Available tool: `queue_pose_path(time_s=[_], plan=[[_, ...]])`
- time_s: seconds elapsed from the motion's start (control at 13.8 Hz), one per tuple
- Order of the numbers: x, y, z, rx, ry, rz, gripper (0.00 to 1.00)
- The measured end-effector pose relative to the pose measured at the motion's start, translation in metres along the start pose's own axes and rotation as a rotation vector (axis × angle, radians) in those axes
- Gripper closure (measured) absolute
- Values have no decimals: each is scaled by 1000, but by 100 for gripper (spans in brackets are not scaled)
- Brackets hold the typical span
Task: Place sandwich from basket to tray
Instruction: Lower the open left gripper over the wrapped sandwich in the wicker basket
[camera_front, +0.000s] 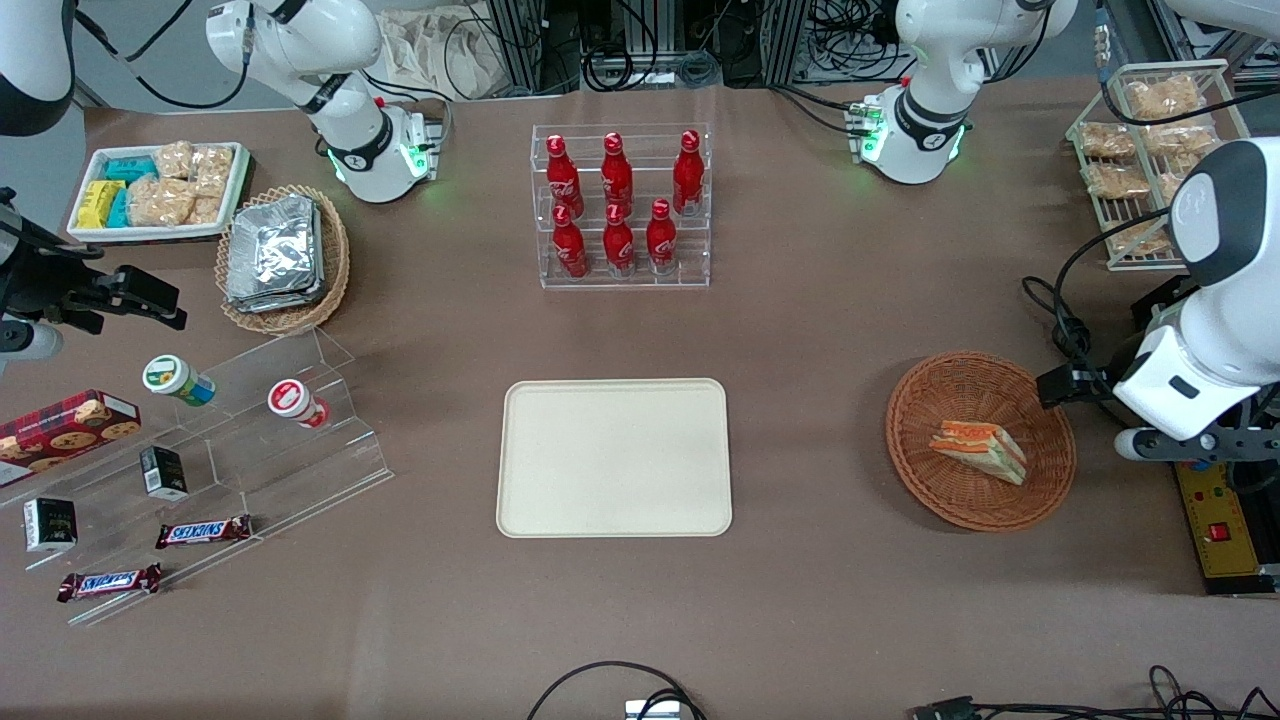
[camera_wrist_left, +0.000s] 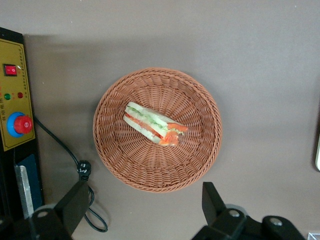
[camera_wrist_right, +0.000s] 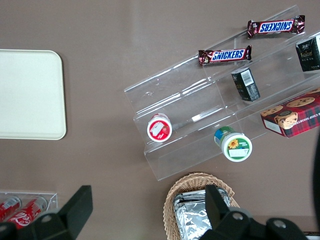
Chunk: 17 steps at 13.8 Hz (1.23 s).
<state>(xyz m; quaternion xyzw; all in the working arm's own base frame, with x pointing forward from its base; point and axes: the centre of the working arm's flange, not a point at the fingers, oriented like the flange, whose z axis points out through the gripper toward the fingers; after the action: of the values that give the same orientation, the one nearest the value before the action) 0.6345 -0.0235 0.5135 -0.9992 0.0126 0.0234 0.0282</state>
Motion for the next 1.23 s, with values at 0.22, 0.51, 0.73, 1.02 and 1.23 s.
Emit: queue_pose_path(time_s=[0.22, 0.51, 0.73, 1.02, 1.23], plan=[[1, -1, -5, 0, 10, -38, 0], [2, -5, 4, 4, -10, -146, 0], [3, -12, 29, 15, -54, -395, 0], [6, -15, 79, 42, -101, -778, 0], [8, -30, 117, 79, -138, -997, 0]])
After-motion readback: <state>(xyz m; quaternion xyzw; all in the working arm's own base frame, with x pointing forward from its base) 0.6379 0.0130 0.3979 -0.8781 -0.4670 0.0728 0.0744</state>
